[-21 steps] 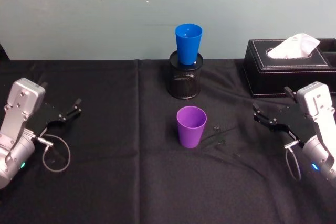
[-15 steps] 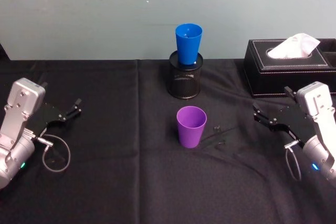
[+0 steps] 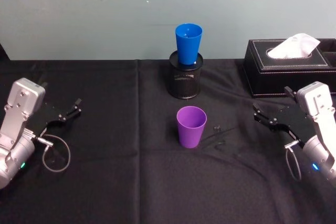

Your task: Pick up one cup with a gripper and tap it against the other cup.

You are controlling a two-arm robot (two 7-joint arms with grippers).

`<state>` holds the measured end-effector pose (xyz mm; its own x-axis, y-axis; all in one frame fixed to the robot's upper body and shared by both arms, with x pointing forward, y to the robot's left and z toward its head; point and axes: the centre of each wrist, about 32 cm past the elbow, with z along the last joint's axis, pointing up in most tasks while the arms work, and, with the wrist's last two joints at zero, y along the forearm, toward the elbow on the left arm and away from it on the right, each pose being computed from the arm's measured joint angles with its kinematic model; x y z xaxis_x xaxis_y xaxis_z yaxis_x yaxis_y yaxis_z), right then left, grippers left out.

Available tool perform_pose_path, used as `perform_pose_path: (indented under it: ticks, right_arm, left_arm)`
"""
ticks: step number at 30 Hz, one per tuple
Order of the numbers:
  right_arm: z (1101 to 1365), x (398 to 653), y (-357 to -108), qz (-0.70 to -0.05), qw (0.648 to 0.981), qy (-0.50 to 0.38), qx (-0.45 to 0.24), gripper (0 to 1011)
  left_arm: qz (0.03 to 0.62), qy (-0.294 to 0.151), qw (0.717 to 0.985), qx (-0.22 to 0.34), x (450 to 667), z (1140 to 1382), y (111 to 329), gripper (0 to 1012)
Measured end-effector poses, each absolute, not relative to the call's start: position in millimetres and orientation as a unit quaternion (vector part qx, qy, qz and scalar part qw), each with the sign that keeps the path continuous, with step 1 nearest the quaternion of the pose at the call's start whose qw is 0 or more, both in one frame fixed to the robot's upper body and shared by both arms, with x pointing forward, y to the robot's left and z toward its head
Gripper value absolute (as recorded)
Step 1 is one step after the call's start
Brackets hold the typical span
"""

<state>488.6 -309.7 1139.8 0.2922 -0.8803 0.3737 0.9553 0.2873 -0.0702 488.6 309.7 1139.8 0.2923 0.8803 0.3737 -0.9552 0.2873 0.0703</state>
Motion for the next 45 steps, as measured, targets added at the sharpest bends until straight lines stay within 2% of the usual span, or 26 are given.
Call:
perform_pose_path:
  ticks: [29,38,45]
  right_arm:
    - [1140.0,488.8,-309.7,-0.580,0.791,-0.133,-0.141,1002]
    - [1156.6,486.3,-309.5,-0.583,0.792,-0.147,-0.101,1002]
    - [1168.2,468.6,-314.3,-0.575,0.805,-0.132,-0.064,1002]
  left_arm:
    - [0.580,-0.132,0.791,0.141,488.6,1139.8,309.7,1000]
    - [0.580,-0.132,0.791,0.141,488.6,1139.8,309.7,1000]
    - [0.580,-0.132,0.791,0.141,488.6,1139.8,309.7,1000]
